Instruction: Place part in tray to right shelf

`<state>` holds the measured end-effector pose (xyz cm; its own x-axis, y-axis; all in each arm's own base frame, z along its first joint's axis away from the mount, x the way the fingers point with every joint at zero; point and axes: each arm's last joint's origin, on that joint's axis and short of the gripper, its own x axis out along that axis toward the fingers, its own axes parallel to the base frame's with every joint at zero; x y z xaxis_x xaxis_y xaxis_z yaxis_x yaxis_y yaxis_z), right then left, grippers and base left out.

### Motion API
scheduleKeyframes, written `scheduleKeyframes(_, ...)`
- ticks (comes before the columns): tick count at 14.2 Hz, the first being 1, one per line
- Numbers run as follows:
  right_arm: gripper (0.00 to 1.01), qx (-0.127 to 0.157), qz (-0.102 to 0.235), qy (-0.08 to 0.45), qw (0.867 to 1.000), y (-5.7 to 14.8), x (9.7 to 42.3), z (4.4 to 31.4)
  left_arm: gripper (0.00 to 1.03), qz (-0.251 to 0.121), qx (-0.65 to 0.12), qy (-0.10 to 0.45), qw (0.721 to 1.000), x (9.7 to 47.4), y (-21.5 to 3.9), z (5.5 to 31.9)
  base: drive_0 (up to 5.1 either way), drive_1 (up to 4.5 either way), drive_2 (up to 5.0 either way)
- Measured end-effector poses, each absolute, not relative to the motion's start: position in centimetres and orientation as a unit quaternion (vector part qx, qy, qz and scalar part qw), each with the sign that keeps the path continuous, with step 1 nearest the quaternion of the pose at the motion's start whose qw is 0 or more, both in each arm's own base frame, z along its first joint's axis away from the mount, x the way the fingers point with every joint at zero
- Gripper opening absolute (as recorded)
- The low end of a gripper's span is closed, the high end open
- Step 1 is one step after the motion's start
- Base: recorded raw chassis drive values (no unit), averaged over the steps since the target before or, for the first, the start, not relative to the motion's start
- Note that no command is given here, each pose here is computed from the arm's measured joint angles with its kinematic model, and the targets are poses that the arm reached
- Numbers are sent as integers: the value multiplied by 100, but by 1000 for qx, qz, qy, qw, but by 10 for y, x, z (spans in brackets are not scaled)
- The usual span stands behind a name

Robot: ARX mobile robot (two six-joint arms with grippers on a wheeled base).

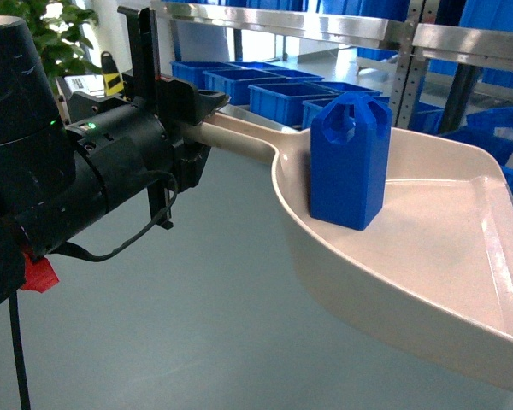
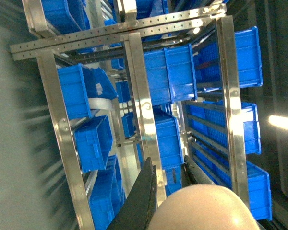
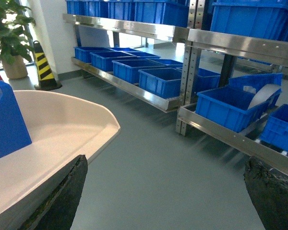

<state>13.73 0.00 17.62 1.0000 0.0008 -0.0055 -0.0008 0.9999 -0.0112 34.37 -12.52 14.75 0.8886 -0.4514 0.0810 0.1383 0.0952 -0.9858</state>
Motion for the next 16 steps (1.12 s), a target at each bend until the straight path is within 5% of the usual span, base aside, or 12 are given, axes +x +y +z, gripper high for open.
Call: scheduleKeyframes(16,98,-6,0,3,1000,0,137,176,13,-202,-642,122,730,344,-125,148,-167,-167,-167)
